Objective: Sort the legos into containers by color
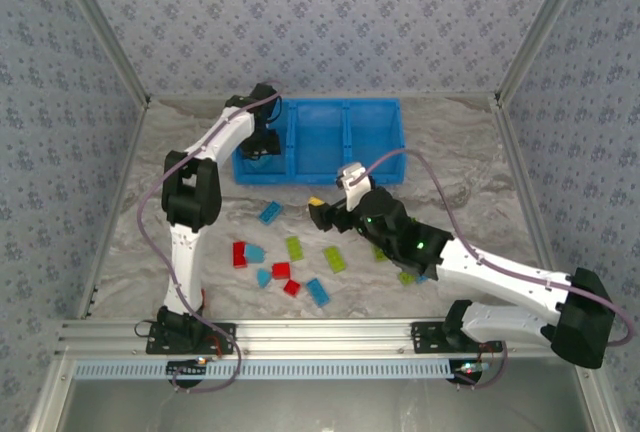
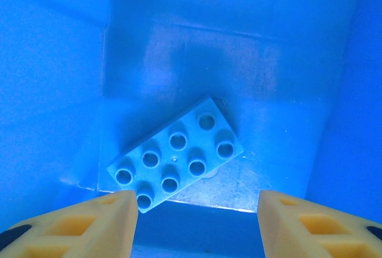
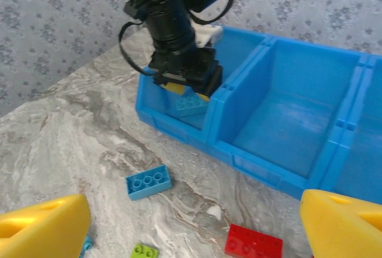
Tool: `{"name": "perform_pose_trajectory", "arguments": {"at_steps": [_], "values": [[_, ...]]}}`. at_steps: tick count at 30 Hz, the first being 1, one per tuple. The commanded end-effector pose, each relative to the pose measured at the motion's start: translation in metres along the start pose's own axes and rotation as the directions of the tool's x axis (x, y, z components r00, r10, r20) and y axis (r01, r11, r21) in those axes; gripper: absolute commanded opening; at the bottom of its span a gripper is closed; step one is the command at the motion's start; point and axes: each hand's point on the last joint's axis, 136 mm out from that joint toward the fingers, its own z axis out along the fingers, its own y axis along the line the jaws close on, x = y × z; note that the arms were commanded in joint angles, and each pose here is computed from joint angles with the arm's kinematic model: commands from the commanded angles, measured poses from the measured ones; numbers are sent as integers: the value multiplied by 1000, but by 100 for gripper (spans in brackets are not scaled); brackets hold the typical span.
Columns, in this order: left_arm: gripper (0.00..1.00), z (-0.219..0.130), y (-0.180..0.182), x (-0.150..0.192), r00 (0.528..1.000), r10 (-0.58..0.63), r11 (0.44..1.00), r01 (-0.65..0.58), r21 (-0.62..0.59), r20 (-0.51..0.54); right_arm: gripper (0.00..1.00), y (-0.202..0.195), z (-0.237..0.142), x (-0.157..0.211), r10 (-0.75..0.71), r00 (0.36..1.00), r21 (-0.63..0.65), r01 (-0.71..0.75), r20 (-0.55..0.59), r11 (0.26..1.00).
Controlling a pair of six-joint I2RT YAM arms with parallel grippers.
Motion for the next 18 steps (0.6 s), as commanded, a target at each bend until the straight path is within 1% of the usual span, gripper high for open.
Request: {"name": "perform_pose_trajectory", "arguments": {"at_steps": [1, 3, 6, 8, 9, 11, 14, 16, 18], "values": [[54, -52, -4, -13, 996, -24, 998, 19, 62, 82, 93, -41, -9, 17, 62, 995, 174, -47, -83, 984], [54, -80, -8, -18, 990, -31, 996, 18, 89, 139, 91, -66, -12, 32, 107, 983, 261, -65, -151, 963], [55, -129, -11, -20, 969, -41, 993, 11, 121, 245, 85, -104, -19, 57, 207, 948, 388, -100, -243, 916], [55, -159, -12, -11, 950, -50, 990, 5, 144, 309, 79, -127, -19, 75, 292, 906, 459, -128, -307, 879], [55, -175, -16, -4, 937, -52, 985, -9, 173, 345, 73, -135, -17, 84, 320, 885, 476, -132, -338, 869], [55, -196, -26, 17, 917, -47, 971, -50, 232, 397, 66, -145, -9, 100, 349, 856, 484, -135, -383, 864], [58, -232, -47, 62, 873, -41, 926, -150, 346, 487, 57, -153, 8, 117, 377, 819, 488, -138, -433, 862], [60, -245, -55, 100, 856, -38, 900, -195, 390, 516, 51, -158, 21, 127, 383, 801, 504, -120, -459, 855], [61, -250, -57, 133, 856, -39, 883, -212, 419, 515, 47, -162, 31, 135, 391, 790, 517, -110, -473, 849]]}}
